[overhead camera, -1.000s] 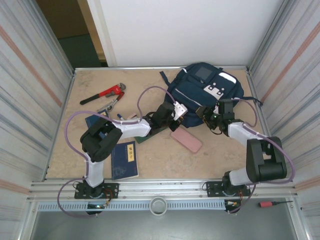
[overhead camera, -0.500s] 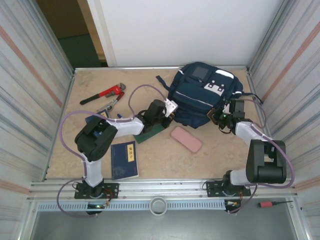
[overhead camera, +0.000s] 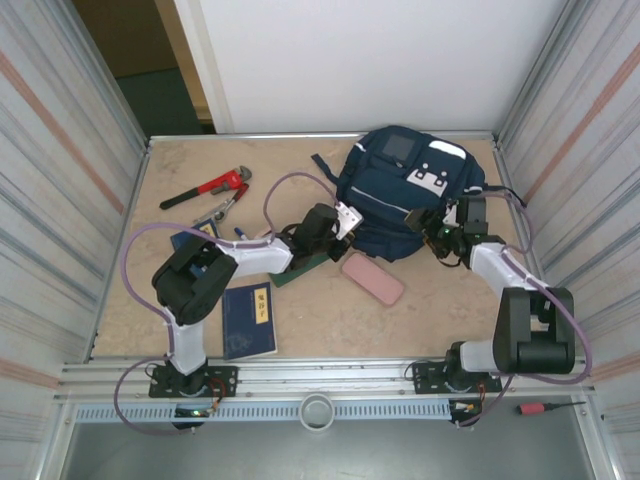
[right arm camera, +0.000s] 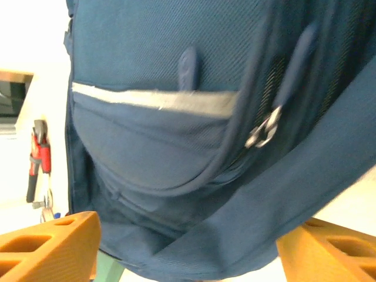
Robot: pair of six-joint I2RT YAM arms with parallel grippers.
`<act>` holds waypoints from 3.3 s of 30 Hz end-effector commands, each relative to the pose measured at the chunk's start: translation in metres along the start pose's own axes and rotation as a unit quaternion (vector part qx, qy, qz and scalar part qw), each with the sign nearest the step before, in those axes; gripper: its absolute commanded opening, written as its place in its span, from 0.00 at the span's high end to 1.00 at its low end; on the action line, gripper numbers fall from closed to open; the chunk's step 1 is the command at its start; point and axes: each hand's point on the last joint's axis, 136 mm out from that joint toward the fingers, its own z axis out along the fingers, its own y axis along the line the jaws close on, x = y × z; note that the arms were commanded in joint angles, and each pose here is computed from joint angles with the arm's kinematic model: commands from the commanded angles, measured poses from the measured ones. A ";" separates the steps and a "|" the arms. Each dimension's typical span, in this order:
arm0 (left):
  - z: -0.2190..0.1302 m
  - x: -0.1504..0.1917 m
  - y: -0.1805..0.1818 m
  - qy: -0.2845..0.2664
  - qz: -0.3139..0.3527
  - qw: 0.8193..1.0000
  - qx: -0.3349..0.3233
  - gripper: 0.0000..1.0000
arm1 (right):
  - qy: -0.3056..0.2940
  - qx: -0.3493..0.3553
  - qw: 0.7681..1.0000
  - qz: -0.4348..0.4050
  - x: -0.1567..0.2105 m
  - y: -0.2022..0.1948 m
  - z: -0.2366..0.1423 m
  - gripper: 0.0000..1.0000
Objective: Pack the student bag
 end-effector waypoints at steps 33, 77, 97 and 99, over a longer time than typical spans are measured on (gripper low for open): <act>-0.025 -0.035 0.045 -0.035 -0.016 0.999 -0.019 1.00 | 0.023 -0.038 0.999 -0.027 -0.053 0.027 0.015 0.96; -0.037 -0.025 0.032 -0.023 -0.020 0.999 -0.008 1.00 | -0.070 -0.011 0.997 0.012 -0.012 0.000 -0.035 1.00; 0.015 0.017 0.185 0.035 -0.134 0.980 -0.143 1.00 | 0.045 -0.107 0.991 -0.067 0.002 0.059 -0.021 1.00; 0.013 0.014 0.187 0.030 -0.131 0.980 -0.148 0.96 | 0.051 -0.103 0.991 -0.065 0.004 0.058 -0.017 1.00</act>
